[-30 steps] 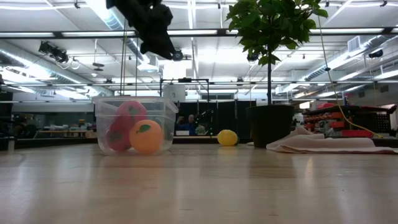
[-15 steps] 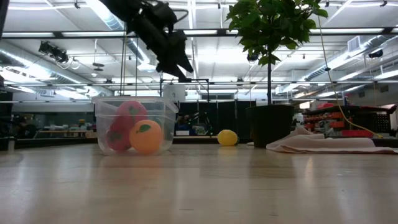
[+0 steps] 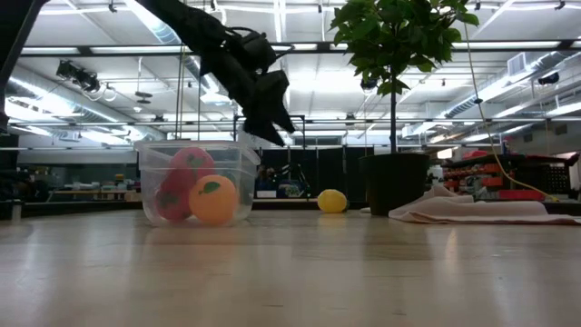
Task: Pick and placing Produce into tupperware
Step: Put the yellow pineapple into the transparent bin
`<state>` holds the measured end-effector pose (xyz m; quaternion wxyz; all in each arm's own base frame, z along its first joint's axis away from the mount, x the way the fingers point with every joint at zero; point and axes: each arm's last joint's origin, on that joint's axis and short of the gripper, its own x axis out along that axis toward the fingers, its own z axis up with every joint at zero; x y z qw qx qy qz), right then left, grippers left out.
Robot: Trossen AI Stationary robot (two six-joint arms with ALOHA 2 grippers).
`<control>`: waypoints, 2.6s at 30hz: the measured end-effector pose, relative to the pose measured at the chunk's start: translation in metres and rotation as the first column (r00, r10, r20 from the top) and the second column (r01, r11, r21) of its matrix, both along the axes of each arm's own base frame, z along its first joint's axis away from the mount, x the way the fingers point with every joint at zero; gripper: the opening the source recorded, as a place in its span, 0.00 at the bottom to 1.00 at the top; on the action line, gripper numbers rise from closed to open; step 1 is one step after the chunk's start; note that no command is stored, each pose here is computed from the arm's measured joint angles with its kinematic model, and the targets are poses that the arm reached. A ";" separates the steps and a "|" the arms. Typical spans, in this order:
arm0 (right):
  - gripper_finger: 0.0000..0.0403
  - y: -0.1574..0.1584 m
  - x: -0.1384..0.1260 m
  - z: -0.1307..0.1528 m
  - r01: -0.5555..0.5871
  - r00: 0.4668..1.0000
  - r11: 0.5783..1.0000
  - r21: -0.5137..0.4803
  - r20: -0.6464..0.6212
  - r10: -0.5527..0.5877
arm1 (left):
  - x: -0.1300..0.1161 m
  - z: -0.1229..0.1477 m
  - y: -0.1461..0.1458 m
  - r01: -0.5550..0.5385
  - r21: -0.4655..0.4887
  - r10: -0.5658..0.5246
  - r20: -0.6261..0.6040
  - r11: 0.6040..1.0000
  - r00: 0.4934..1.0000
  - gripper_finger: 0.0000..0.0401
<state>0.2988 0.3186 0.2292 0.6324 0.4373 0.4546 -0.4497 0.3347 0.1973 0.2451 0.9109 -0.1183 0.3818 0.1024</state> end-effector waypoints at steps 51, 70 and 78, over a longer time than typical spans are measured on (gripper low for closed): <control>0.12 -0.010 0.018 0.000 0.039 0.999 0.998 0.048 0.029 -0.040 | -0.012 -0.131 -0.001 -0.142 0.115 0.093 0.354 0.983 0.931 0.87; 0.12 -0.011 0.018 0.000 0.039 0.998 0.999 0.037 0.041 -0.040 | 0.005 -0.131 -0.021 -0.214 0.189 0.144 0.330 0.958 0.933 0.87; 0.12 -0.011 0.018 0.000 0.039 0.998 0.999 0.035 0.043 -0.040 | 0.022 -0.111 -0.016 -0.226 0.214 0.132 0.380 0.950 0.915 0.87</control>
